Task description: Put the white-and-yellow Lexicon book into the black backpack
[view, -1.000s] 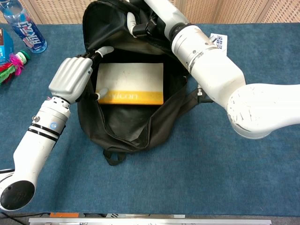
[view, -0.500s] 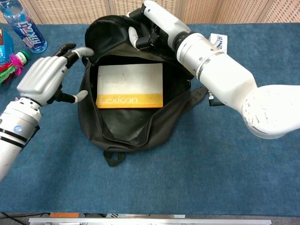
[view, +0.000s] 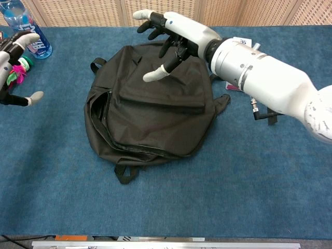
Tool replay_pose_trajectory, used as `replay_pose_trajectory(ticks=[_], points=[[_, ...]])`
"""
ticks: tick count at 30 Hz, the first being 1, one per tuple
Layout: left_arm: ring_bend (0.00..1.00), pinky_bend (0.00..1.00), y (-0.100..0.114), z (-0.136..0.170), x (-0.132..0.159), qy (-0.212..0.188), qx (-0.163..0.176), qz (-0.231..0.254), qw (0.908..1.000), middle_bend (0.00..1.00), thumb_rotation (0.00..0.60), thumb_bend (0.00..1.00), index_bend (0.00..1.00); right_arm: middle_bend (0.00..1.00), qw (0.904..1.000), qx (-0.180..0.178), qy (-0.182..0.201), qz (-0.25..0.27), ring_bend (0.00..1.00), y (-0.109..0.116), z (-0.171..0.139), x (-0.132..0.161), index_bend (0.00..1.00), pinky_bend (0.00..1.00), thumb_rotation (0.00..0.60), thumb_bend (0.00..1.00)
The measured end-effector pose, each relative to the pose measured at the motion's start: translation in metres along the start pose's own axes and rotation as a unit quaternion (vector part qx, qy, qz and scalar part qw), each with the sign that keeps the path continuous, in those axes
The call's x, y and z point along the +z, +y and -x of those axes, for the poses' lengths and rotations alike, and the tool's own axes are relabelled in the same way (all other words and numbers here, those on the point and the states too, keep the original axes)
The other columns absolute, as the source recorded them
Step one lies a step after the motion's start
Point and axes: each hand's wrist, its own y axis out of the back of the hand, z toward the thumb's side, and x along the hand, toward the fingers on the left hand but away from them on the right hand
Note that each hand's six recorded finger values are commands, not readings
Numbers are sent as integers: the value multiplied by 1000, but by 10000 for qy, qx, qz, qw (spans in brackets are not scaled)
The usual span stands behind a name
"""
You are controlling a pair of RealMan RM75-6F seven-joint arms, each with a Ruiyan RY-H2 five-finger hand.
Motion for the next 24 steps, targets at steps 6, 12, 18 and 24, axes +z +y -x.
replay_pose_trajectory(ticks=[6, 12, 18, 24], points=[[72, 268, 5, 0, -23, 175, 8, -55, 9998, 37, 600, 229, 41, 295, 9975, -340, -355, -510, 199, 28, -32, -37, 148, 354, 600, 200], [117, 268, 11, -1, -44, 283, 230, -184, 9992, 101, 600, 229, 155, 443, 9835, -568, -953, -1430, 382, 48, -83, -88, 339, 535, 600, 341], [121, 268, 14, 3, -56, 294, 229, -414, 9984, 115, 600, 229, 189, 491, 9616, -951, -1384, -2172, 430, 60, -130, -122, 406, 593, 600, 345], [121, 268, 15, 14, -64, 257, 114, -584, 9979, 127, 600, 229, 196, 493, 9376, -1464, -1849, -2555, 431, 74, -182, -151, 433, 593, 600, 346]])
